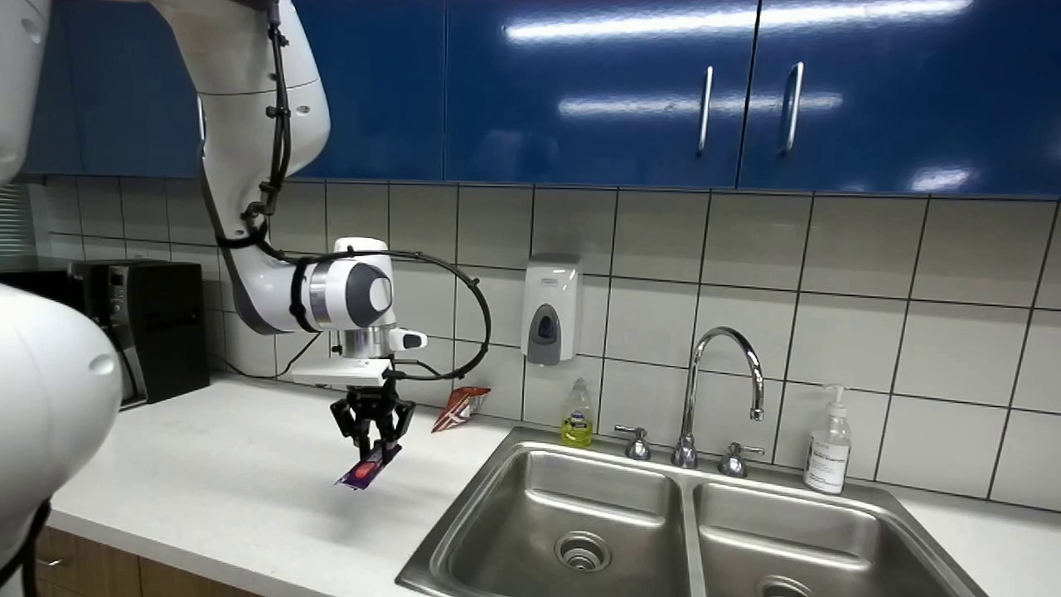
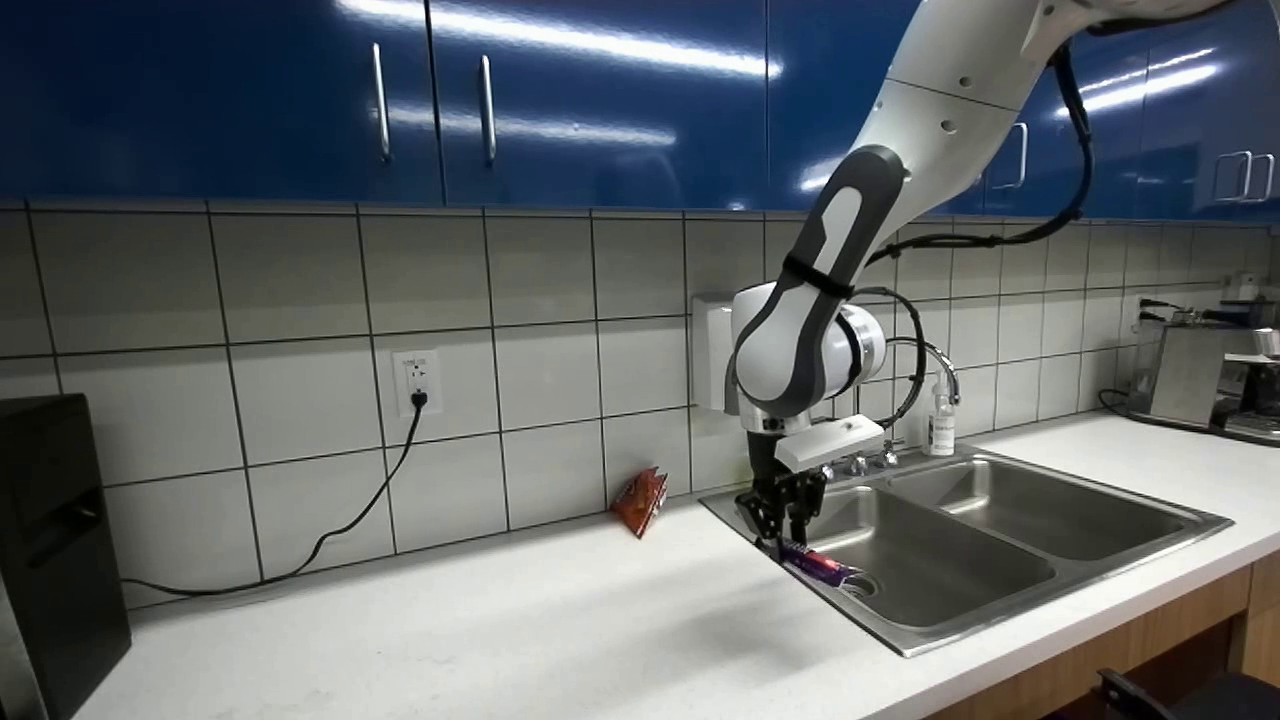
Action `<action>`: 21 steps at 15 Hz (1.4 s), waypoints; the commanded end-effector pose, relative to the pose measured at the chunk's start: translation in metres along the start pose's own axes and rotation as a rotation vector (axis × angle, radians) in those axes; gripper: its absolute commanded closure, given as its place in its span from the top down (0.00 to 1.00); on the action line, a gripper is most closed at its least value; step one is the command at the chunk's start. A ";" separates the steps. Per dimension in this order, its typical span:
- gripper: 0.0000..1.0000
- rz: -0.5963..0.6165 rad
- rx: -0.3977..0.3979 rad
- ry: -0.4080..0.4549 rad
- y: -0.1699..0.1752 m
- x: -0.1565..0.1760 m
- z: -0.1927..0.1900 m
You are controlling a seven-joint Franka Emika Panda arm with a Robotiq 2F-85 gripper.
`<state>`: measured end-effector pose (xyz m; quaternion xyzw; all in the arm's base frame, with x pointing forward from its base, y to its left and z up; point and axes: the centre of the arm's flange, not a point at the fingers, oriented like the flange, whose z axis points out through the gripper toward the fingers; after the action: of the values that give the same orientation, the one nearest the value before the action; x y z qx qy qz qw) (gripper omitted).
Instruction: Pick up the snuck and put it in the sink
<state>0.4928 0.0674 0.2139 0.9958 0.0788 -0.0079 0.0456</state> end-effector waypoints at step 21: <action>0.13 0.234 0.020 -0.032 0.120 -0.030 0.001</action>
<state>0.4849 -0.0380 0.2160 0.9986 -0.0247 -0.0167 0.0430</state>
